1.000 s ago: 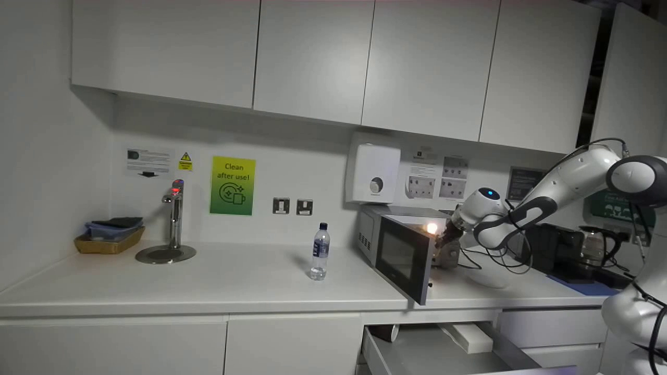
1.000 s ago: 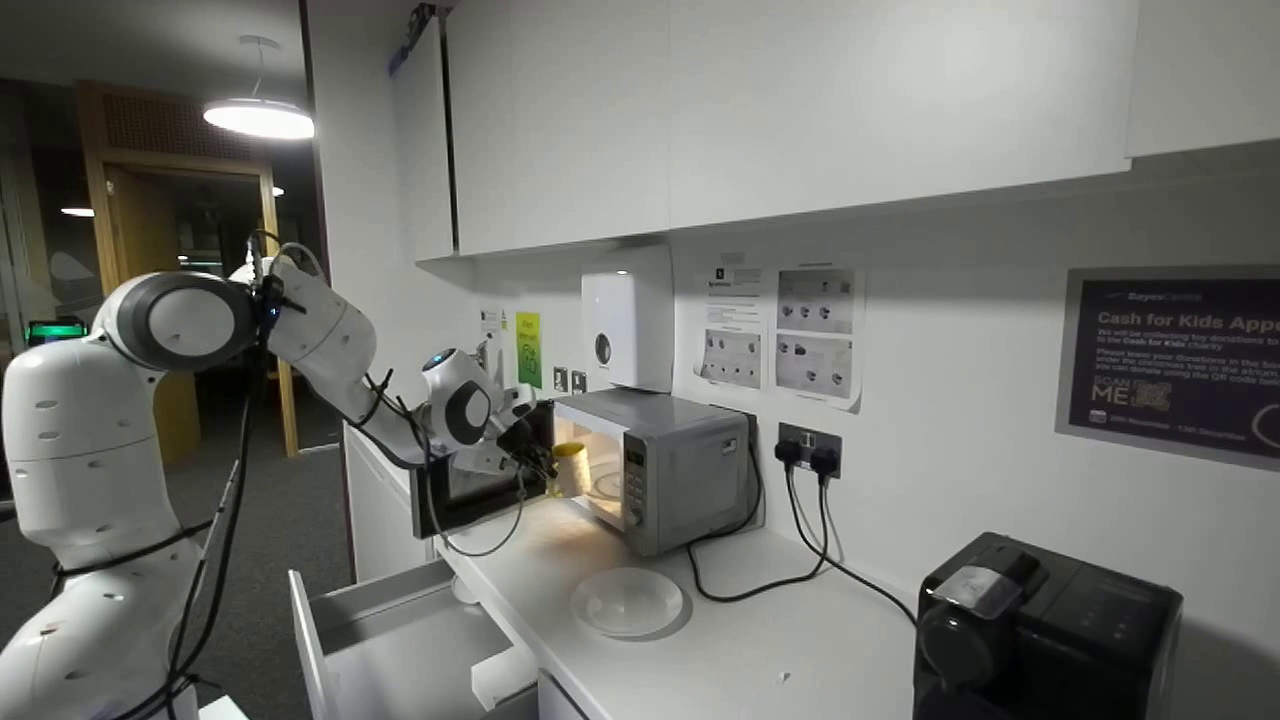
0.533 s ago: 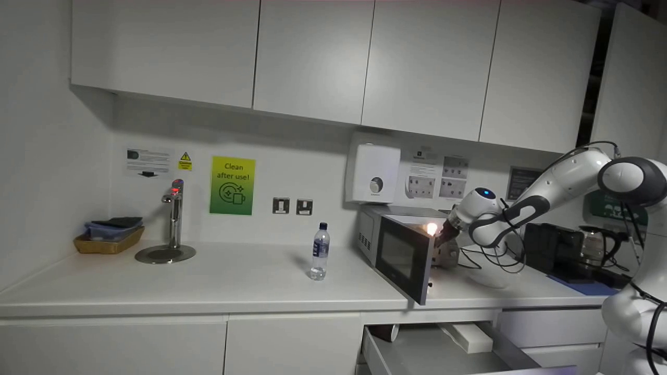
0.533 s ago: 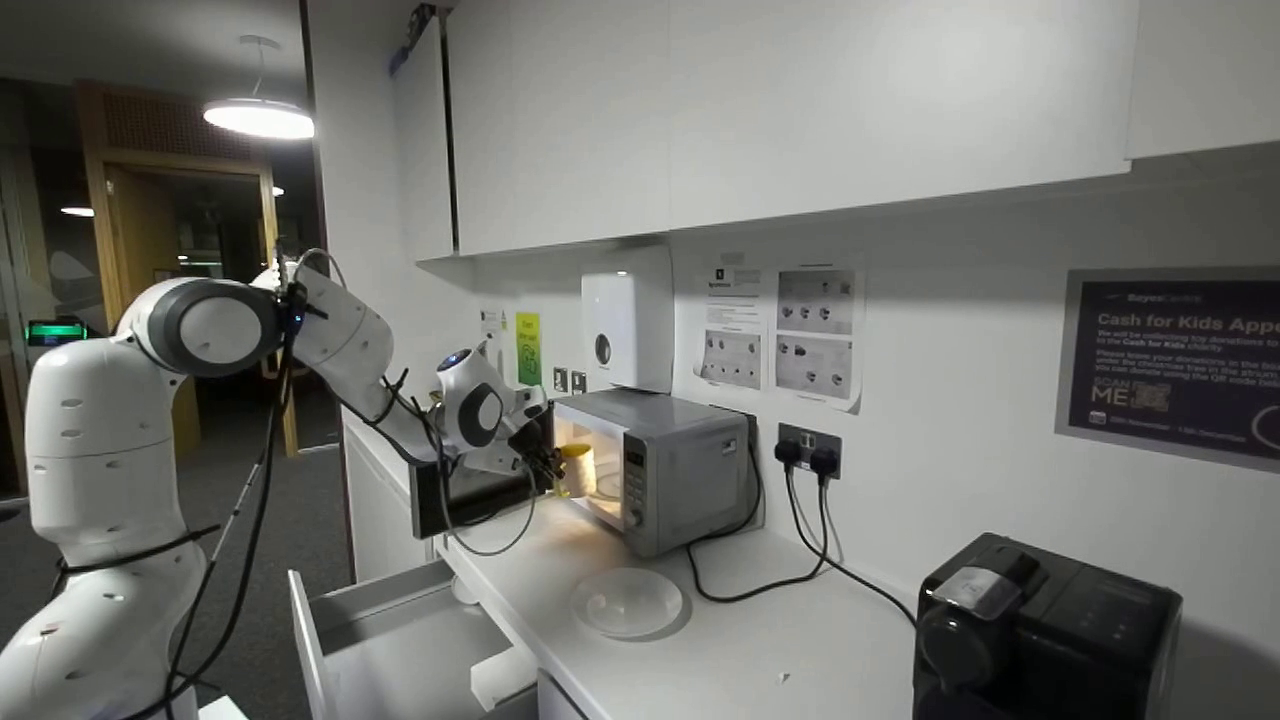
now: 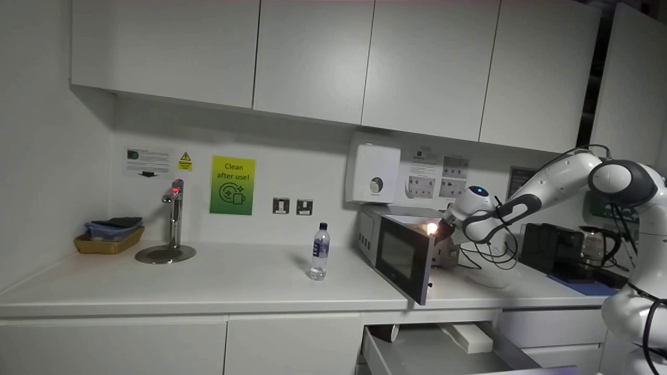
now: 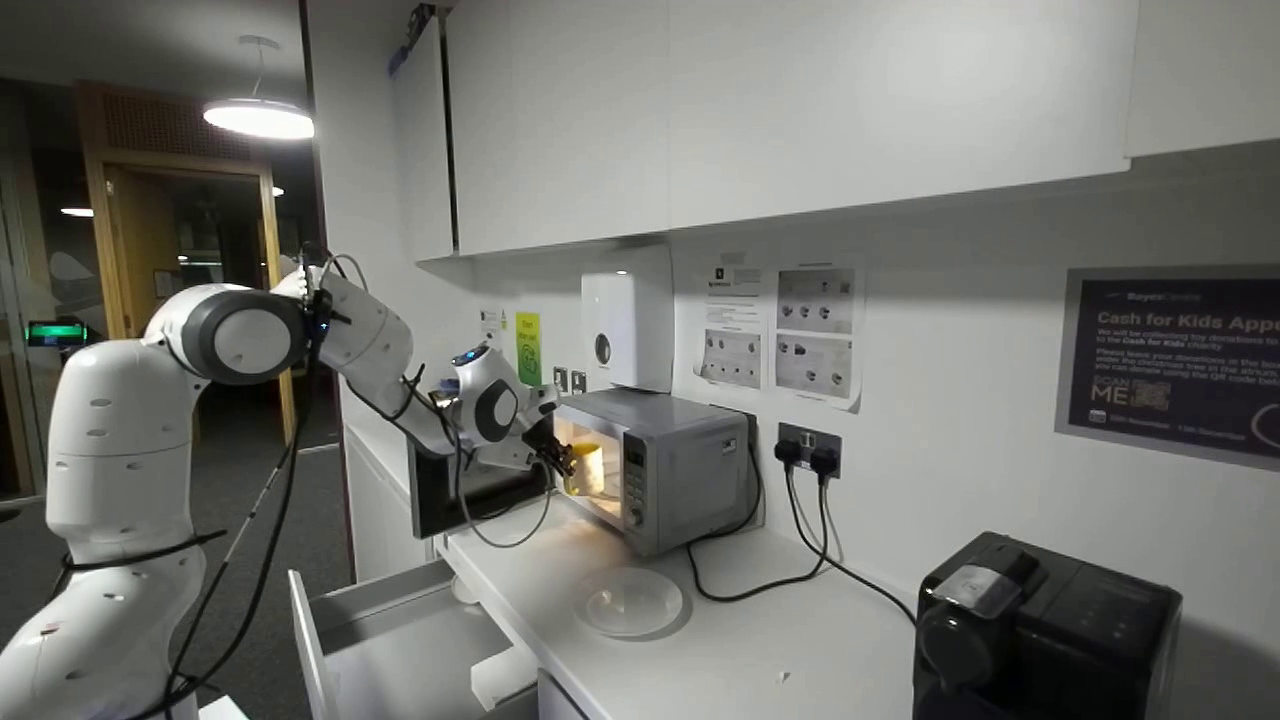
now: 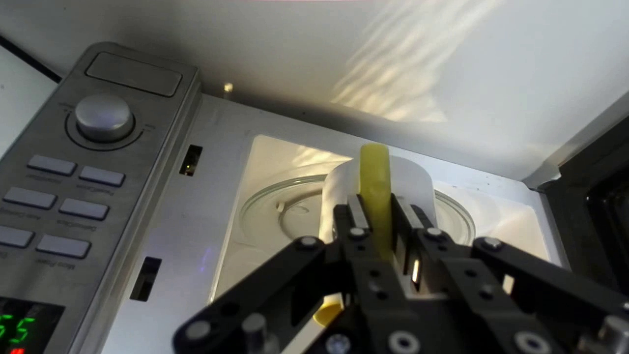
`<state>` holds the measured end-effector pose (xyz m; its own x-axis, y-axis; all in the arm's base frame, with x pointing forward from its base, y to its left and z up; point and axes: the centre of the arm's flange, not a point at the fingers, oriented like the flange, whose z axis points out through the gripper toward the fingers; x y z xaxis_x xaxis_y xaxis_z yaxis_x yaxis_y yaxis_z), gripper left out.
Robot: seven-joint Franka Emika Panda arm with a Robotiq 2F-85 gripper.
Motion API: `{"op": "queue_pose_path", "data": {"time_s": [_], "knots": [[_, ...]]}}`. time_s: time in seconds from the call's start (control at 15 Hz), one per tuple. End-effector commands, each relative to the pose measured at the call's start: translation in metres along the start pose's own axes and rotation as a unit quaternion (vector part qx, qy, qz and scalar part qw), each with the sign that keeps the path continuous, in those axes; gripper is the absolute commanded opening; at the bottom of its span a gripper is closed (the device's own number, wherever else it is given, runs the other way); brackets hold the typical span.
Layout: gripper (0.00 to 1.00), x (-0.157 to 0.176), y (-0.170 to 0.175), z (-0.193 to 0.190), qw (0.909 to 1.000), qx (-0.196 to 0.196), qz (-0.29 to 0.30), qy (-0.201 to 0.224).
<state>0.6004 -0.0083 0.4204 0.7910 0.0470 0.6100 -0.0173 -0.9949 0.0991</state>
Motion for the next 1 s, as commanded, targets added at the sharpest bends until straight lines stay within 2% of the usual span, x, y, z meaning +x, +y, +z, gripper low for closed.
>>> {"op": "queue_pose_path", "data": {"time_s": [0.0,0.13,0.2,0.27,0.93], "knots": [[0.04,0.028,0.000,-0.002,0.9999,0.007,-0.009,0.008],[0.04,0.027,-0.004,-0.003,0.9999,0.010,-0.007,0.012],[0.04,0.009,-0.004,0.004,1.0000,0.008,-0.001,0.004],[0.18,0.008,-0.005,0.006,0.9999,0.010,-0.001,0.003],[0.18,0.001,-0.006,0.012,0.9999,0.013,0.000,-0.006]]}}
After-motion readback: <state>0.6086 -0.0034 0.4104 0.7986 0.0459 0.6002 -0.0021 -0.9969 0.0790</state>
